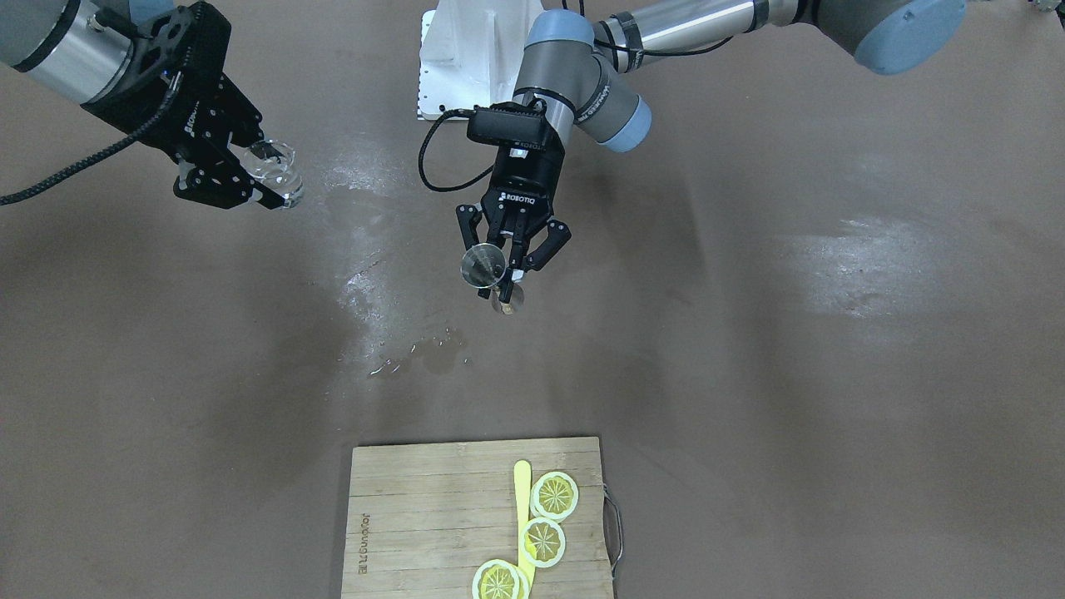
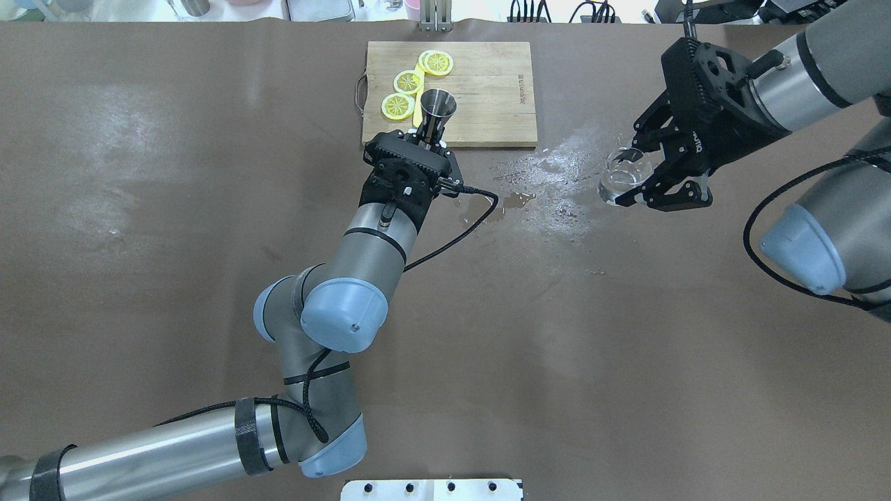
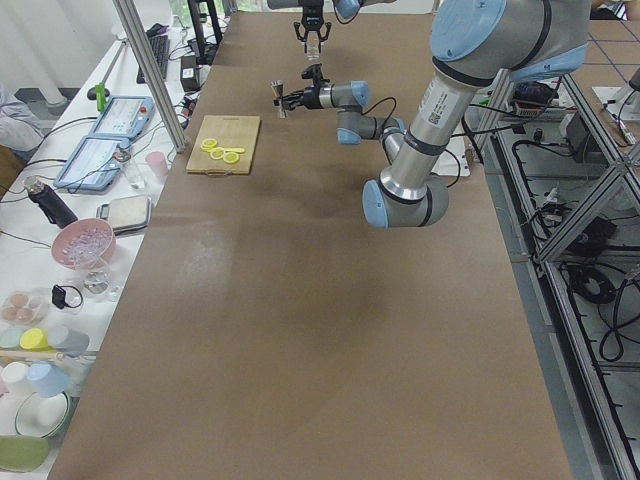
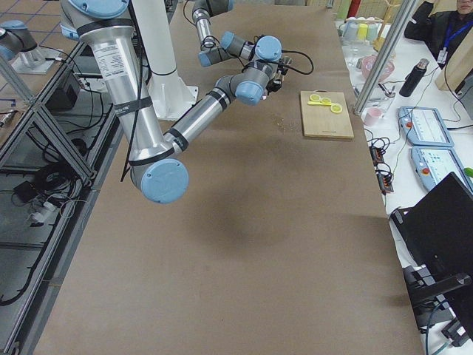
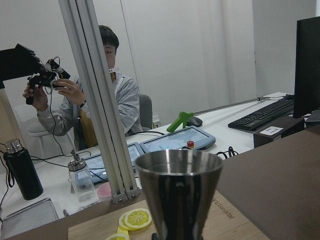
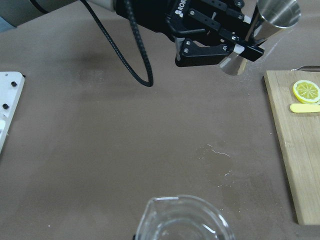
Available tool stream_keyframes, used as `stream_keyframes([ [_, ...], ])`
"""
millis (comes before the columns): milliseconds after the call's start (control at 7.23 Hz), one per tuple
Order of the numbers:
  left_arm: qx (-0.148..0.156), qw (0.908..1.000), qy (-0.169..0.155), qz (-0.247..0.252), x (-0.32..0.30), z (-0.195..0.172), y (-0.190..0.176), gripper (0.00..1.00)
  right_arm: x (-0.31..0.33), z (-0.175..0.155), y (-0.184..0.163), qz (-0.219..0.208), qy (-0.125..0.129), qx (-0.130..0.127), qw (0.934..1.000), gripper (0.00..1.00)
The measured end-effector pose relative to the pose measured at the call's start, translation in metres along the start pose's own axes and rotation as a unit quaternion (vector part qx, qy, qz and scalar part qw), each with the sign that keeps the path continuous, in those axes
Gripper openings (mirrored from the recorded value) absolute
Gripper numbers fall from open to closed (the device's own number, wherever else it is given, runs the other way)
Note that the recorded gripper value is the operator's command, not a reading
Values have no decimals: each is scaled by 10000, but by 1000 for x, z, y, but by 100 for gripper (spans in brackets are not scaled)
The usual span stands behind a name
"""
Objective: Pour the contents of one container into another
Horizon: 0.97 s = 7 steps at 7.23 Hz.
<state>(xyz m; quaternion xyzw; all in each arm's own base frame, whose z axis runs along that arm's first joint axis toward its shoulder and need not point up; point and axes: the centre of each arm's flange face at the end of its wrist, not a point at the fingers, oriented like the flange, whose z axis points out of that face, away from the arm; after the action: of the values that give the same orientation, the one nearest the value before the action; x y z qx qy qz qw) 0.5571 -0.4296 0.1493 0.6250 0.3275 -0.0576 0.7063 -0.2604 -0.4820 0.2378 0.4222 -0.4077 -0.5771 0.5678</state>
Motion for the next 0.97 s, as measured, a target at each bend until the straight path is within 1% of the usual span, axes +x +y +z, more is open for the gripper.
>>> stream_keyframes([
  [277,-8,10000,17,2,1,-2,2,0,27,13,-10,-271,-67,-161,9995,0],
  [692,-18,10000,21,9,2,-3,4,0,50,33,-39,-634,-187,-172,9977,0],
  [968,-15,10000,14,10,2,-4,5,0,67,31,-69,-604,-196,-215,9978,0],
])
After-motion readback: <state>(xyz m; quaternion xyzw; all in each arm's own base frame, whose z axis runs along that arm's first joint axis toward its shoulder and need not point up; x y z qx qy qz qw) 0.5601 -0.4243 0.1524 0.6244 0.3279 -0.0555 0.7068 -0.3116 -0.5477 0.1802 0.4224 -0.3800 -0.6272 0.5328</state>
